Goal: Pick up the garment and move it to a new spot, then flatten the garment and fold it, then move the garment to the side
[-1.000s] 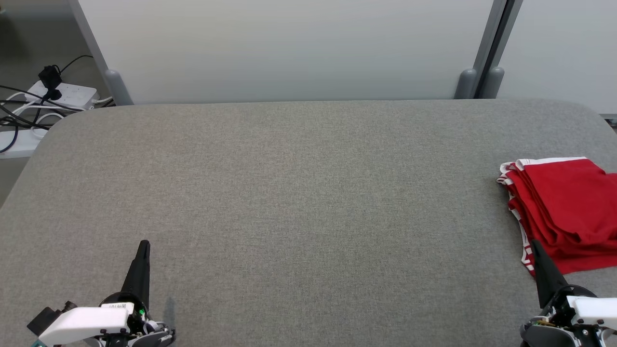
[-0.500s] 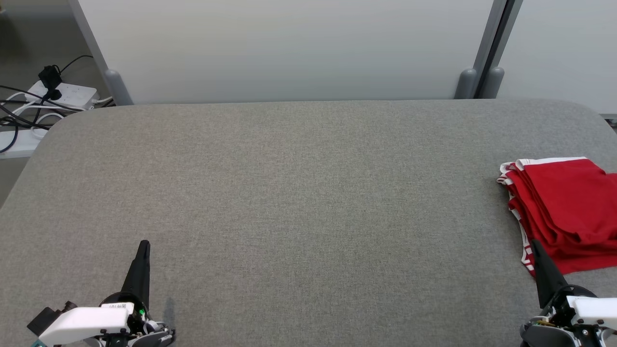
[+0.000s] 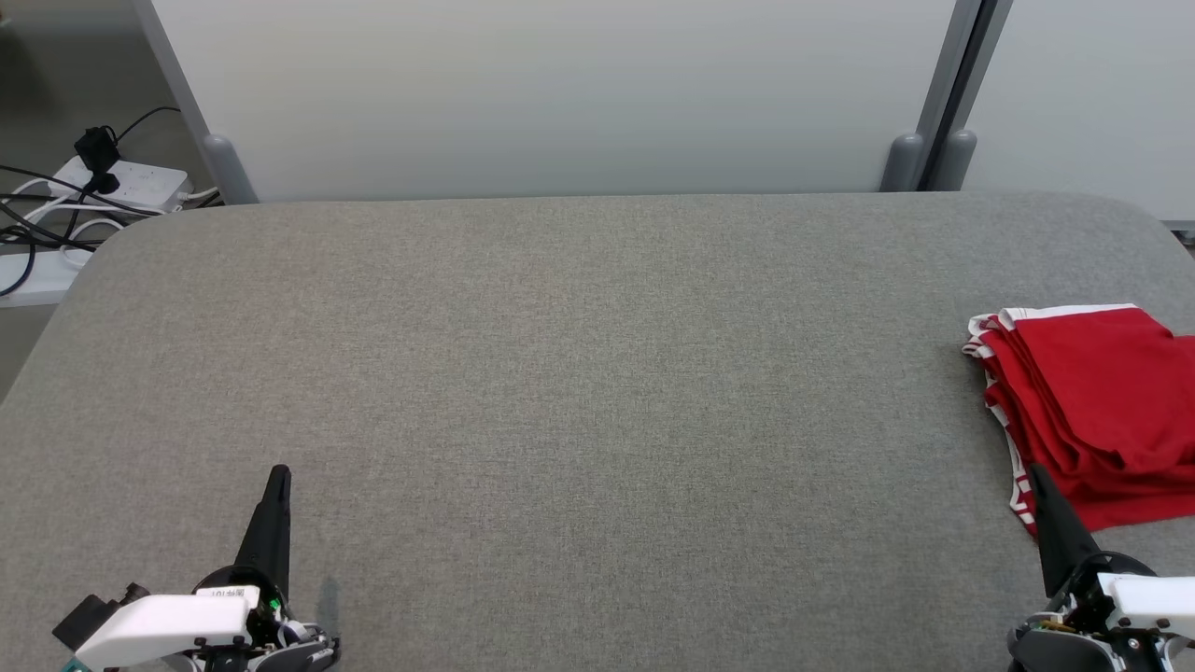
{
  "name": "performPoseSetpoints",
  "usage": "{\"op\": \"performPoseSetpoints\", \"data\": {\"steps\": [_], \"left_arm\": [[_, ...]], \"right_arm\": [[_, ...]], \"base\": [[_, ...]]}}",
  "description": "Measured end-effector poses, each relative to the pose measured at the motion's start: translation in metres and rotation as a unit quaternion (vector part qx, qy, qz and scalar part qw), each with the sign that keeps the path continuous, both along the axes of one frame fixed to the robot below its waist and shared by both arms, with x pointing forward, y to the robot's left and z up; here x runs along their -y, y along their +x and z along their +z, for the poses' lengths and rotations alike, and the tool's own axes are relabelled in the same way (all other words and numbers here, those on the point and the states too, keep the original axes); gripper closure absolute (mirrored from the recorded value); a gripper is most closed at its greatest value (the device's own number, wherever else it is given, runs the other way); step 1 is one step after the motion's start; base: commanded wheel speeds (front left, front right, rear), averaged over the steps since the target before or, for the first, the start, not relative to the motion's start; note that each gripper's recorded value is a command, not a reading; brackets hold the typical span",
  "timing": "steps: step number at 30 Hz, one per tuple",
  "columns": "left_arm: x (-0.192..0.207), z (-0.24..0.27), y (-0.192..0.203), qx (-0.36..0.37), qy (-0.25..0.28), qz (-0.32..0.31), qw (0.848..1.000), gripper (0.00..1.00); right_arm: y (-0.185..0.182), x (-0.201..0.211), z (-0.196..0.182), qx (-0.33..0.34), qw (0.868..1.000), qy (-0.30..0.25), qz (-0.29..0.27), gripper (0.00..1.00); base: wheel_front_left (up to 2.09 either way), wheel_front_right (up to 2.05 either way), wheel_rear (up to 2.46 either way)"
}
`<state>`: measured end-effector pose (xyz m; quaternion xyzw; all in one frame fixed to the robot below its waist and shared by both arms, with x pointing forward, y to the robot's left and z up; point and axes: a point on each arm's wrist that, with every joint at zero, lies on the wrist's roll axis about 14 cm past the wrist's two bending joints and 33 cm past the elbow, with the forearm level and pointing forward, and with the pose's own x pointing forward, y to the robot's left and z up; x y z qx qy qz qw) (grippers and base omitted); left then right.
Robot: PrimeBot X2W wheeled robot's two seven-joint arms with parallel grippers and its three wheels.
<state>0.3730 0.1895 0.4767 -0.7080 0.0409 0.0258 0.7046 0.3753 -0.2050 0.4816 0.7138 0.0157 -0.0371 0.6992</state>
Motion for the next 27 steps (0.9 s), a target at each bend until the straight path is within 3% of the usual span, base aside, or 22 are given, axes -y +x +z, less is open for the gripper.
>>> {"op": "performPoseSetpoints", "data": {"steps": [27], "left_arm": [[0.0000, 0.0000, 0.0000, 0.000, 0.000, 0.000, 1.000, 1.00]], "right_arm": [[0.0000, 0.0002, 0.0000, 0.000, 1.000, 0.000, -0.001, 1.00]], "base": [[0.00, 0.00, 0.00]]}}
